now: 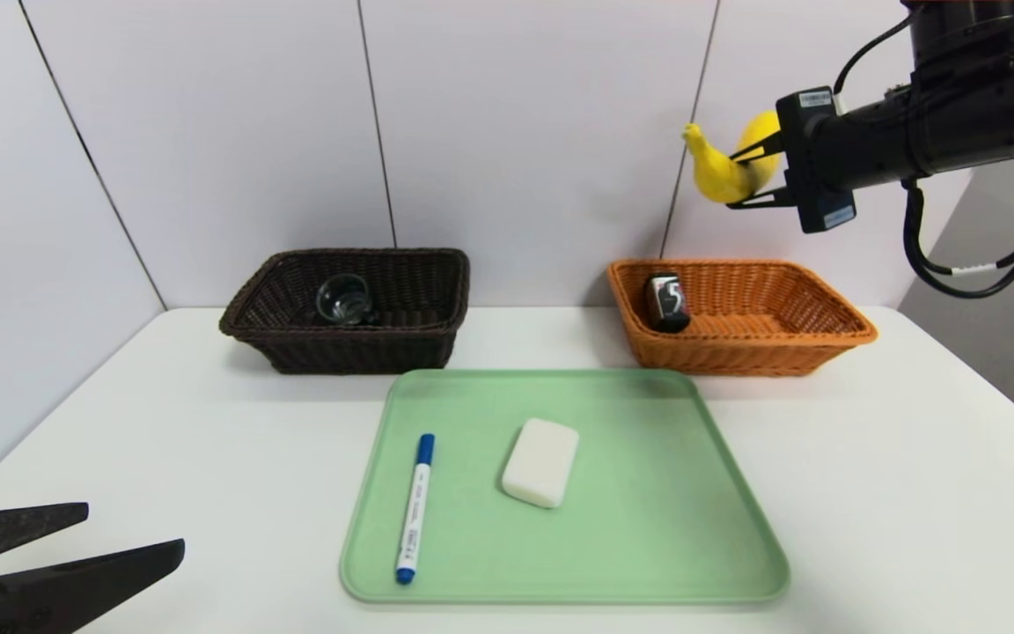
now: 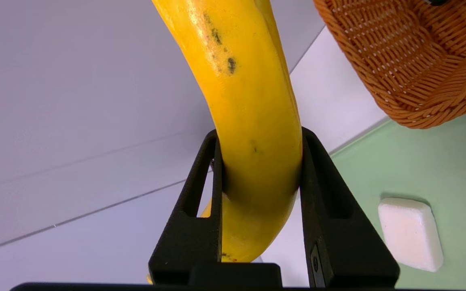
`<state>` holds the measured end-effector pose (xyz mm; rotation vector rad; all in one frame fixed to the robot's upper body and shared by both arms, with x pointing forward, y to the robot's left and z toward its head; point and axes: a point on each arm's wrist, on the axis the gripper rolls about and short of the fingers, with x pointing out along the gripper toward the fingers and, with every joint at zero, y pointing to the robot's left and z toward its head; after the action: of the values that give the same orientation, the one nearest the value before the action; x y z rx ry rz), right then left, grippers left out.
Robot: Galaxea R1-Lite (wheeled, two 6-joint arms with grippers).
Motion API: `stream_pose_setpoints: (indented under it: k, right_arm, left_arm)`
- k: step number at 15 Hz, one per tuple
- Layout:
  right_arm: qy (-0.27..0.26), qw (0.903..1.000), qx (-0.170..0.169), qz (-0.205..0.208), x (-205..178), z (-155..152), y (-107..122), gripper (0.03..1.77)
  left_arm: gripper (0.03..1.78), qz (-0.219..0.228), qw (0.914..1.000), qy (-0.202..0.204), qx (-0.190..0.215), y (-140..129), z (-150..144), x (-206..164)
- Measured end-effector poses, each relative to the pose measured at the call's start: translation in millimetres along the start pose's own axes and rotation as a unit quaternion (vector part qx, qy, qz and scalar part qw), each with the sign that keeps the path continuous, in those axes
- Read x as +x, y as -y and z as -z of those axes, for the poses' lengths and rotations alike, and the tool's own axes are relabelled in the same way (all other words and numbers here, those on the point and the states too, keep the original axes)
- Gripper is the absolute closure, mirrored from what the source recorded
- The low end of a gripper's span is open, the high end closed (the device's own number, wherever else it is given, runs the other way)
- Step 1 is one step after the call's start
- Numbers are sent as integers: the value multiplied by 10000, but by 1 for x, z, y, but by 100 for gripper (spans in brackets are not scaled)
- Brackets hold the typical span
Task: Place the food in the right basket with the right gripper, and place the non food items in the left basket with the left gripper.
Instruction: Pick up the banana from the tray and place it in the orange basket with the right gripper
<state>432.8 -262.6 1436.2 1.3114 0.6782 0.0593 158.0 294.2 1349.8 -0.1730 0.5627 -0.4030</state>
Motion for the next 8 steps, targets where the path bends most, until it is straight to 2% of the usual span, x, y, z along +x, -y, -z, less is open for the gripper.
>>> stream_pose_setpoints:
  k: [3,6,8]
  right_arm:
    - [86,9982,573,122,7,-18,9,126]
    - [-51,9908,1338,213,14,-40,21,126]
    - [-11,9880,1507,343,23,-48,30,126]
  left_arm:
    - [12,15,10000,30,2,1,-2,0]
    - [12,19,10000,35,-2,1,-2,-1]
    - [12,17,10000,37,-2,1,-2,-1]
